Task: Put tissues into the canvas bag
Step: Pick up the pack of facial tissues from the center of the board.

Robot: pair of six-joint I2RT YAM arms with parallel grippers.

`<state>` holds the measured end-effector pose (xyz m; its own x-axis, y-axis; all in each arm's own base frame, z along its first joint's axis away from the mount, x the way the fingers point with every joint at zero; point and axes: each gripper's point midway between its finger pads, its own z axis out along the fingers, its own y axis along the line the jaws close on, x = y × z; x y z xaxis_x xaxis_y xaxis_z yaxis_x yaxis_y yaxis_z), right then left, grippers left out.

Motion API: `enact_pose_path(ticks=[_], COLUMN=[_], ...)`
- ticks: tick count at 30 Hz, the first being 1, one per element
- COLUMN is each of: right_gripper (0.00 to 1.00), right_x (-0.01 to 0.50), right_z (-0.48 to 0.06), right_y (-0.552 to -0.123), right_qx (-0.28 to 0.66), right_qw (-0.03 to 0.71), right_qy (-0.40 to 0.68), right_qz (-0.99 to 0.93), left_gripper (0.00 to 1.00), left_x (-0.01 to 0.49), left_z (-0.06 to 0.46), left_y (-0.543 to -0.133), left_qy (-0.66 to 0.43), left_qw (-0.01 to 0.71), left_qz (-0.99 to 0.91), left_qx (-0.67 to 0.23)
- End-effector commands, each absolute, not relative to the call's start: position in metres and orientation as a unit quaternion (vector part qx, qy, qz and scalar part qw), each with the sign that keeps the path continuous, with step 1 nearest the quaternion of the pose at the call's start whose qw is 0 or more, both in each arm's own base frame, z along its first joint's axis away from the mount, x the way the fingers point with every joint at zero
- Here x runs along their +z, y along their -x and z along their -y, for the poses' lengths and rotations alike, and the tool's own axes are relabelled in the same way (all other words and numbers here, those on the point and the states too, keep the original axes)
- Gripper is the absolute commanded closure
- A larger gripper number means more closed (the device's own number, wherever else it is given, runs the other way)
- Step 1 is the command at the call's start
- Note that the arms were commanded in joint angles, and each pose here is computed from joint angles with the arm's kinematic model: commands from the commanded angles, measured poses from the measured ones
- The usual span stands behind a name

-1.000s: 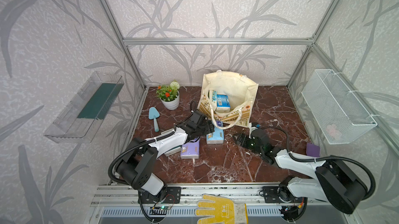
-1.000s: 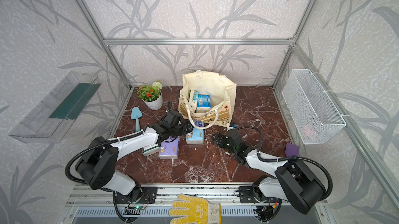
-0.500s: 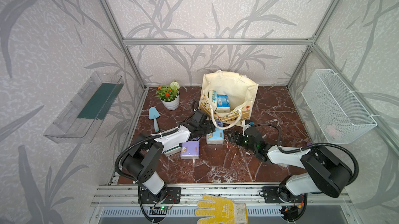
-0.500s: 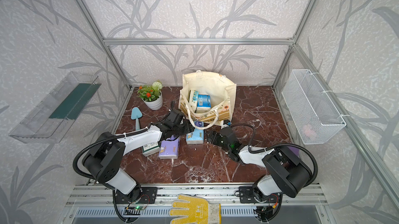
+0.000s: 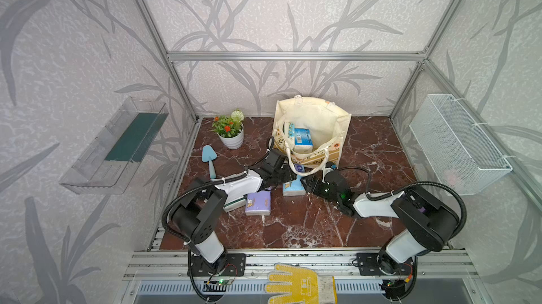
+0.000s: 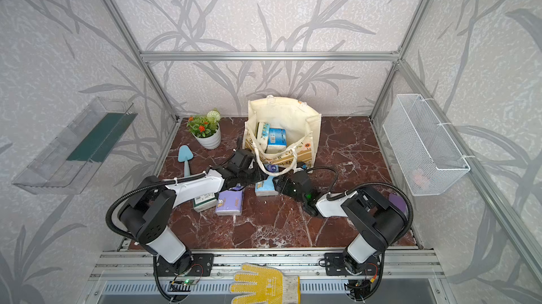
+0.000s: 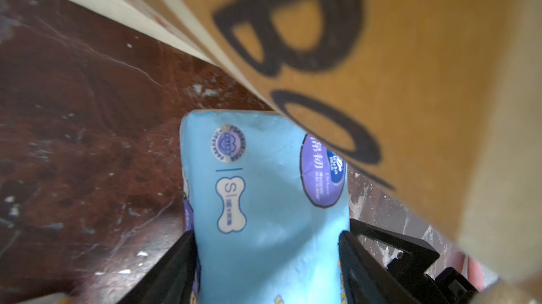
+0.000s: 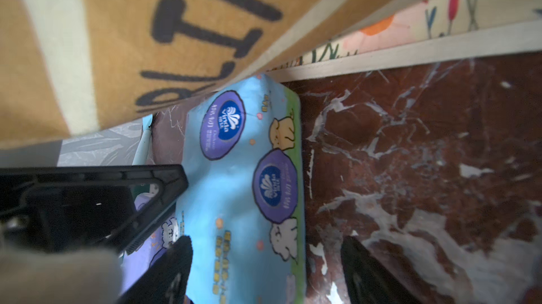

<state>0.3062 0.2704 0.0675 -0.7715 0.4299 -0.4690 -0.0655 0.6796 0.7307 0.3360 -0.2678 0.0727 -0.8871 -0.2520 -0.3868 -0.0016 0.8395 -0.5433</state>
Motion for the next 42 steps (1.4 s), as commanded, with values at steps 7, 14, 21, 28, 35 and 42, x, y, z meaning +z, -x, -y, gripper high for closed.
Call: enact_pose_path(ticks=[7,14,21,28,35,42], right_gripper=[0.33,0.39,0.42,0.42,0.4,0.37], right_x=[0.062,0.059,0.06,0.057,0.054,0.06], right_z=[-0.284,-0.283,-0.274,-0.252,-0.238,-0.235], right_y=[-0.304,-0.29,-0.268,-0.251,-0.246,-0.248], right_qx=[0.387,0.388,0.379,0.339,0.297,0.293], right_qw=[0.307,0.295,0.292,0.29,0.278,0.29], right_qy=[-0.091,-0.082,-0.07,-0.08,-0.075,-0.079], right_qz=[-0.865,-0.869,-0.876,-0.892,-0.91,-0.907], left_gripper=[0.27,0.27,0.27,0.27,0.27,0.24], left_x=[0.087,0.091,0.094,0.091,0.075,0.077], left_z=[0.286,0.292,0.298,0.295,0.28,0.266], left_y=[-0.336,-0.33,-0.319,-0.304,-0.291,-0.288], left_qy=[0.067,0.061,0.054,0.061,0.085,0.083], left_qw=[0.235,0.236,0.236,0.236,0.225,0.242], left_qz=[-0.92,-0.919,-0.918,-0.919,-0.924,-0.926], left_qx=[-0.305,-0.31,-0.316,-0.311,-0.297,-0.277])
